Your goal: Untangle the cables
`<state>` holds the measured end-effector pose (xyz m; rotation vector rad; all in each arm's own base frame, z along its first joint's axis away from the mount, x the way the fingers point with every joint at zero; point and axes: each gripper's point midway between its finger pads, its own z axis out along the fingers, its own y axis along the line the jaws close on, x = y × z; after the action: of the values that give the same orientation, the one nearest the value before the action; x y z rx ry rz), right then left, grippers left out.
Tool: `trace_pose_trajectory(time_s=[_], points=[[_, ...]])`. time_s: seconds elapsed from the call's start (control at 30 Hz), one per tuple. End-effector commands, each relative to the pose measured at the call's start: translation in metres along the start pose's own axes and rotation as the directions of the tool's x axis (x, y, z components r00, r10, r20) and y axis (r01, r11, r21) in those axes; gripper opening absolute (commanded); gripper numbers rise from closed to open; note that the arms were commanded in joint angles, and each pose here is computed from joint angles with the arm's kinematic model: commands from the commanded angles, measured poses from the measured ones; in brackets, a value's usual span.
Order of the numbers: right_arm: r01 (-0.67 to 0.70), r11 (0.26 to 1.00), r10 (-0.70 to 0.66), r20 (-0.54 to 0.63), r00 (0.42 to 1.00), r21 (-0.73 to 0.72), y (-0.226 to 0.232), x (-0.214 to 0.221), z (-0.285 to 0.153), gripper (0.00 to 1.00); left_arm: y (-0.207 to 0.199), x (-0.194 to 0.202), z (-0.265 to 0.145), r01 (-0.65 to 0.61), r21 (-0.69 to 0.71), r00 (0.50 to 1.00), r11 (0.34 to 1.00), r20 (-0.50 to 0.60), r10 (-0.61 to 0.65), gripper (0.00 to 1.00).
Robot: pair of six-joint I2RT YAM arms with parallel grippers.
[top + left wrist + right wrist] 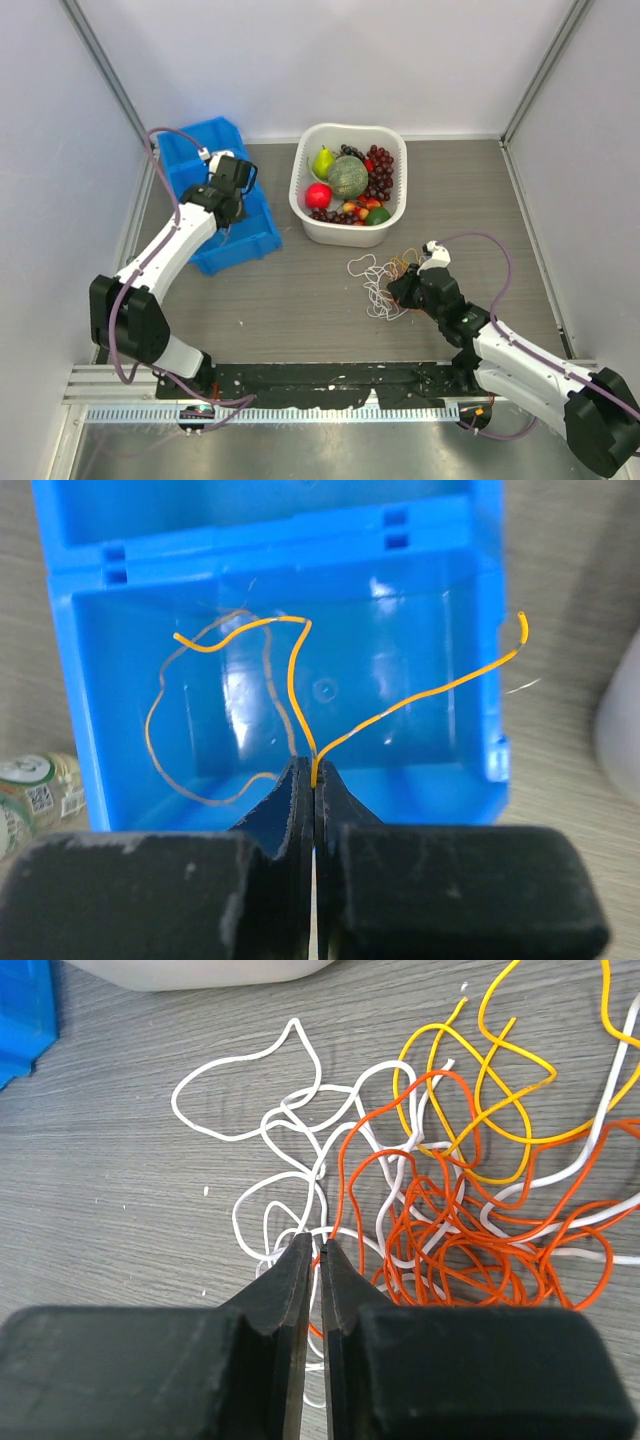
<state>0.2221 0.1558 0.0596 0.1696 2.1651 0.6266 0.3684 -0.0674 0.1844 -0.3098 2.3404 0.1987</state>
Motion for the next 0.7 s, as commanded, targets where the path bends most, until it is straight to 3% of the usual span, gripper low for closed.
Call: trace_pose_trajectory(time_s=[0.0, 0.27, 0.3, 0.37, 0.43, 0.67], points=[[-0.013, 1.0, 0.014, 0.057, 0.998, -0.009, 0.004, -0.014, 0.0, 0.14, 0.016, 0.005, 0.009, 0.021, -0.077, 0.999, 0.997, 0.027, -0.019, 0.0], [-0.008, 1.0, 0.009, 0.046, 0.999, -0.016, 0.005, -0.012, 0.0, 0.14, 0.013, 0.02, 0.025, -0.062, -0.093, 0.996, 0.994, -0.077, 0.054, 0.02], [-0.009, 1.0, 0.01, 0.048, 0.999, -0.011, 0.004, -0.011, 0.0, 0.14, 0.013, 0.019, 0.024, -0.064, -0.088, 0.996, 0.994, -0.074, 0.058, 0.09], [-0.011, 1.0, 0.012, 0.052, 0.999, -0.013, 0.004, -0.013, 0.0, 0.15, 0.014, 0.018, 0.021, -0.068, -0.083, 0.996, 0.994, -0.066, 0.062, 0.37], [-0.011, 1.0, 0.012, 0.055, 0.998, -0.012, 0.004, -0.013, -0.001, 0.15, 0.015, 0.015, 0.016, -0.066, -0.077, 0.996, 0.995, -0.059, 0.062, 0.55], [-0.011, 1.0, 0.012, 0.054, 0.998, -0.013, 0.004, -0.013, 0.0, 0.15, 0.004, 0.004, -0.016, -0.022, 0.072, 1.0, 0.997, -0.007, 0.023, 0.86]])
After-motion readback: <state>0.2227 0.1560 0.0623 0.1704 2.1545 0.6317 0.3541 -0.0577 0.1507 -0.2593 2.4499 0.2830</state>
